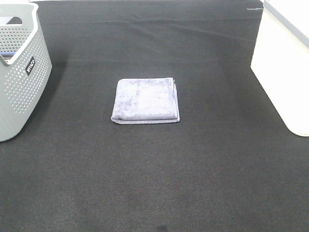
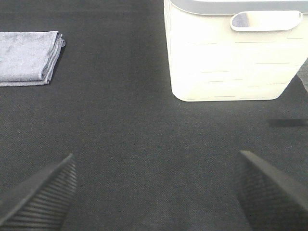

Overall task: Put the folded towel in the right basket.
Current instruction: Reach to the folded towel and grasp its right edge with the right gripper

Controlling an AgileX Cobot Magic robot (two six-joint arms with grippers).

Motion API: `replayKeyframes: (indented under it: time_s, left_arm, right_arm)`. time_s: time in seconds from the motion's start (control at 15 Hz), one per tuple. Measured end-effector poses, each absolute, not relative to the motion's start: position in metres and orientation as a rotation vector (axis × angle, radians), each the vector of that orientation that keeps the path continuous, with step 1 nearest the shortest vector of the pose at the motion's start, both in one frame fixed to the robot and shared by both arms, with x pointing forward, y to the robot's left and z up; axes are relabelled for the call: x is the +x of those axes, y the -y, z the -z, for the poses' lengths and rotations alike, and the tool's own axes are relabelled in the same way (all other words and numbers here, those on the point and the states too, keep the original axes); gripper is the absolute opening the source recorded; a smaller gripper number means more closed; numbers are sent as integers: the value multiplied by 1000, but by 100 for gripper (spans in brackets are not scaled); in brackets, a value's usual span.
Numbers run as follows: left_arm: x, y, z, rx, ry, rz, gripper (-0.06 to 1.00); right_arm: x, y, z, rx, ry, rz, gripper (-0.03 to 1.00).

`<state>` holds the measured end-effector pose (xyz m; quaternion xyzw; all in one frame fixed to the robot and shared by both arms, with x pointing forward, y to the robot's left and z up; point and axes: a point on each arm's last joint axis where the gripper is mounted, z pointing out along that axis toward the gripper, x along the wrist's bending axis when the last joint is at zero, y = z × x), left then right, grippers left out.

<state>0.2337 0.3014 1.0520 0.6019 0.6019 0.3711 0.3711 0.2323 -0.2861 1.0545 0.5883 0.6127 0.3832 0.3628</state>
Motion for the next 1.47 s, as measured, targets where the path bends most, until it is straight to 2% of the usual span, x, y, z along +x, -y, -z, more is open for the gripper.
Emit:
replayKeyframes:
  time_s: [1.47]
  left_arm:
    - [234,-301,-1052,1543,-1543,-952,97]
  right_arm:
    - [232,286,-1054,1515,-1577,-987,83]
